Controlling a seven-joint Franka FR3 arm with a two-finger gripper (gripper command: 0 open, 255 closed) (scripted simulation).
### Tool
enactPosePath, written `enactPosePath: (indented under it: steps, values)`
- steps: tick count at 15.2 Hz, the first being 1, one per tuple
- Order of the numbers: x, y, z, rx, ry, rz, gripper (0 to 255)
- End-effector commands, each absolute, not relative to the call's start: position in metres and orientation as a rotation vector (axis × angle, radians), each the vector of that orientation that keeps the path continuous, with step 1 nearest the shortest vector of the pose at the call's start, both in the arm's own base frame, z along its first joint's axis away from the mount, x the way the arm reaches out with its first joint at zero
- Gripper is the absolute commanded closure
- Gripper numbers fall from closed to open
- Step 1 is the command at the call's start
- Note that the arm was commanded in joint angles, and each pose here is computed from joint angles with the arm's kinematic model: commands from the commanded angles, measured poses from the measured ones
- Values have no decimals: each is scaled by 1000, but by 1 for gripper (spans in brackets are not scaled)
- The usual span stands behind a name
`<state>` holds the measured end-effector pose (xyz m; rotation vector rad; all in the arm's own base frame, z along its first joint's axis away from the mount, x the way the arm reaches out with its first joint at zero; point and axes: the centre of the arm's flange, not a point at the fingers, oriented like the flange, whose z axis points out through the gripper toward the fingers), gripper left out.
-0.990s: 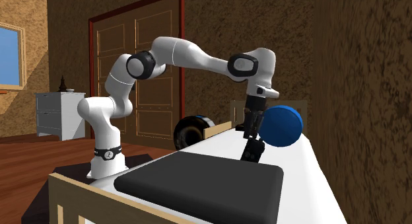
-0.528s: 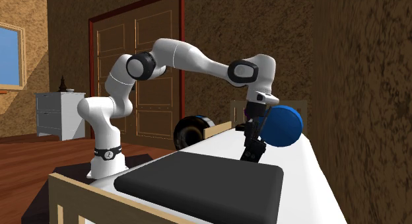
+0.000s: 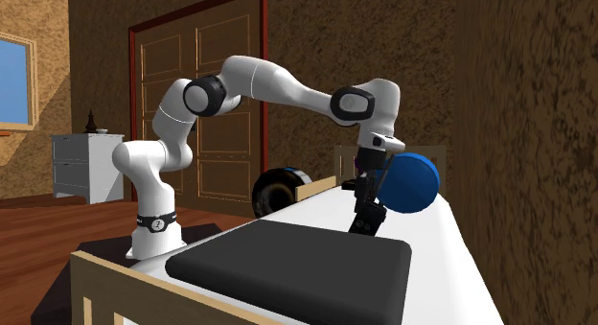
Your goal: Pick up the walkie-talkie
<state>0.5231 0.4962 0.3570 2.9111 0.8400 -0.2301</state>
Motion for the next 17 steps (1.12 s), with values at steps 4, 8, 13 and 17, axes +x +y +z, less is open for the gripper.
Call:
enactPosePath:
  steps: [4,8,13,17]
  values:
    - [523,497,377,2911,841,-232,255]
    - [523,497,399,2911,841,-232,255]
    - [523,497,425,2911,841,-232,255]
    - [523,497,436,2911,841,-232,255]
